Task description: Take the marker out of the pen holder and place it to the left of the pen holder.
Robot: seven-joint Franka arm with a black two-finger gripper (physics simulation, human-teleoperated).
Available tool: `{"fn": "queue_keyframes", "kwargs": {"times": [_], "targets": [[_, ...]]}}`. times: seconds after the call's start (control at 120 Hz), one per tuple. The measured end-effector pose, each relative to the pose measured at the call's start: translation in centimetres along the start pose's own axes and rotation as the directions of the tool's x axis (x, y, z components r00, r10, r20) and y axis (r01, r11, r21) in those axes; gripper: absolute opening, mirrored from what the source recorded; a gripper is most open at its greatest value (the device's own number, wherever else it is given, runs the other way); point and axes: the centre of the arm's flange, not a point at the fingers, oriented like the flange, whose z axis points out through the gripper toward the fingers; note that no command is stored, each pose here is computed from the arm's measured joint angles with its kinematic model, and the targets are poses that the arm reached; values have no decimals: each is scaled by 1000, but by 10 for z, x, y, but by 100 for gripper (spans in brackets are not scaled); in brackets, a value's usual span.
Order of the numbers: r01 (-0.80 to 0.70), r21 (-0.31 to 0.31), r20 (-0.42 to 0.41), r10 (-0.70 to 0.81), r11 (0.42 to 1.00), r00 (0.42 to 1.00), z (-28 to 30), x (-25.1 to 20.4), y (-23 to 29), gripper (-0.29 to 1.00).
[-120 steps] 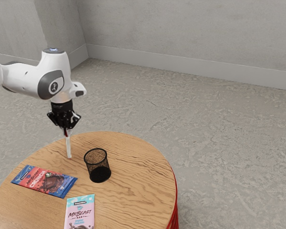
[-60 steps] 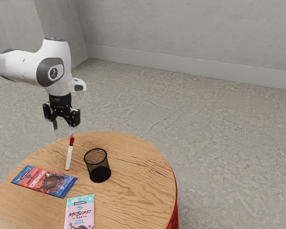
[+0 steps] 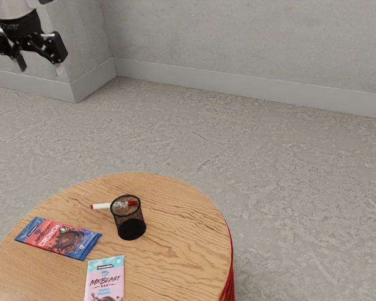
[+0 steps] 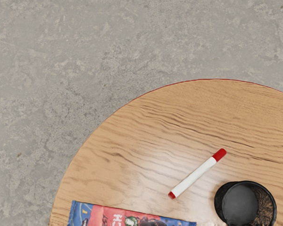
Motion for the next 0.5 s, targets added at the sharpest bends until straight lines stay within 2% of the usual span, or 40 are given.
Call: {"fn": "queue_keyframes", "kwargs": {"times": [0.242, 0.5], "targets": [[-12, 13, 65, 11, 1000, 998, 0, -12, 33, 70], [8, 26, 116, -11, 1000, 993, 13, -18, 41, 70]]}}
